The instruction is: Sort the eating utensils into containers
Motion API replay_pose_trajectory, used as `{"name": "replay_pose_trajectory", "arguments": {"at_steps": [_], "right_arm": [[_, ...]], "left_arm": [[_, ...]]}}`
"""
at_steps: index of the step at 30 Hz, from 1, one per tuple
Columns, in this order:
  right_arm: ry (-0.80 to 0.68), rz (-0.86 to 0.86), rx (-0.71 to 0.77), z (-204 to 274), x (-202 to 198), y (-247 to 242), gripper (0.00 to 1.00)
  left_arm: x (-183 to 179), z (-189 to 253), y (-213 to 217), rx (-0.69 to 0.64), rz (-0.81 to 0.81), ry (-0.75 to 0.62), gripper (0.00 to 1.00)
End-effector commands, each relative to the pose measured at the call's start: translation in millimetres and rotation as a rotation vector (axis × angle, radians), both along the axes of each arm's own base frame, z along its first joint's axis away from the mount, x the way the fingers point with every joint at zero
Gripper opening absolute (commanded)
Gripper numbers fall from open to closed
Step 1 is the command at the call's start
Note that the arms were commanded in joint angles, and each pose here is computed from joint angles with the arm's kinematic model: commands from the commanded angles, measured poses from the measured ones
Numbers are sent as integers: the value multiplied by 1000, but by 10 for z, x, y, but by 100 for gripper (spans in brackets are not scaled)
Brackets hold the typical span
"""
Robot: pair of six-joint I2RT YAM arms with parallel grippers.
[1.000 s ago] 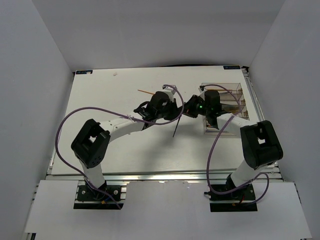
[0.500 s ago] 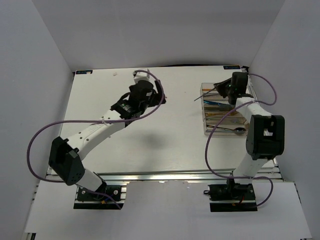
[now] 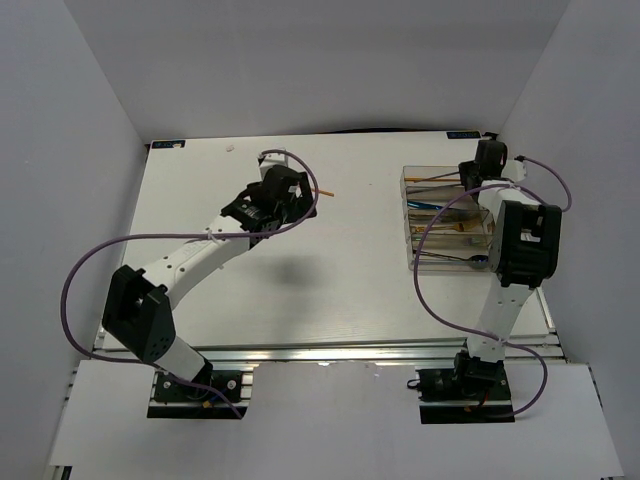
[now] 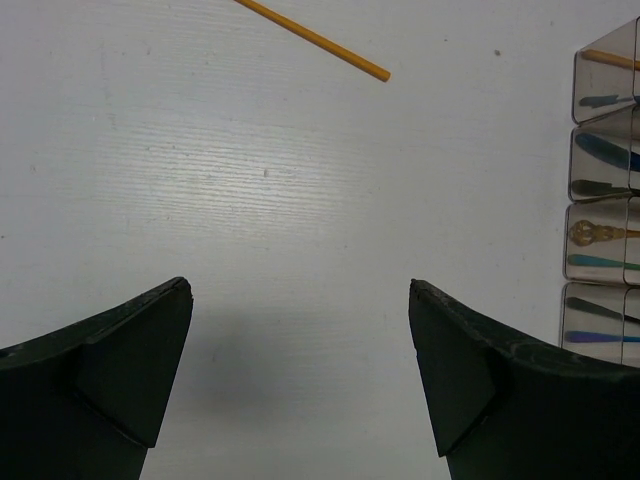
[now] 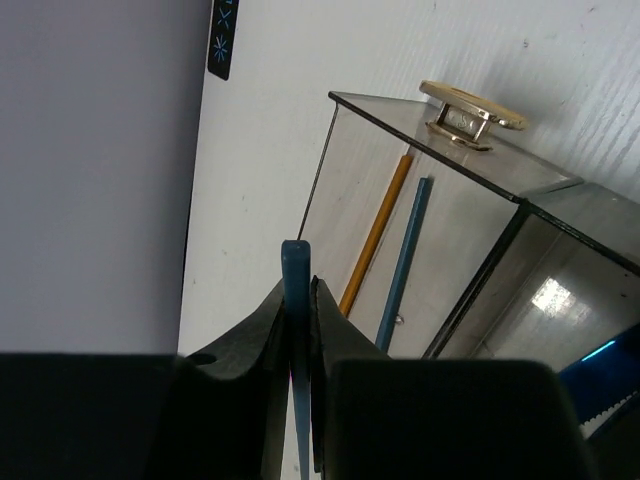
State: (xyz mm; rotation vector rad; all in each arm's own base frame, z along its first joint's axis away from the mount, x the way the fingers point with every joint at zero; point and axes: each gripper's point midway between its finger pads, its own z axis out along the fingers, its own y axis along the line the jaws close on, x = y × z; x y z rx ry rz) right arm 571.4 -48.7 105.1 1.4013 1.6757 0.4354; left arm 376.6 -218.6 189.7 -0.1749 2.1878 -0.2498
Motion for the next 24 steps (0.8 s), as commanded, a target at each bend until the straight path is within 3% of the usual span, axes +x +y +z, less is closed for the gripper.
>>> {"name": "replay_pose_trajectory", "arguments": {"at_steps": [1,9,10,13,18,19,22,24], "right_arm": [[-117,-63,-21,278,194,-97,0],[-123,-17,-19,83,256,-25,0],[-121,-9,-15,57,250,-1,15],[-125,1,-8,39,222,24,40],[-110,24,-45,112,193,13,65],[-120,19,-59,214,178,-6,76],[-95,11,-125,334,106,-78,89],[-75,-15,-163,385,61,-155,89]], "left_arm": [[-36,-54,-52,0,-35,17,98],[24,-217,-168,-4,-62,44,98],[25,-240,-172,-3,-63,48,98],[24,-257,-175,-5,-64,48,98],[39,-246,-131,1,-45,40,98],[48,-256,-103,5,-31,44,98],[107,-234,-8,9,32,47,98],[142,-253,16,12,64,51,98]]}}
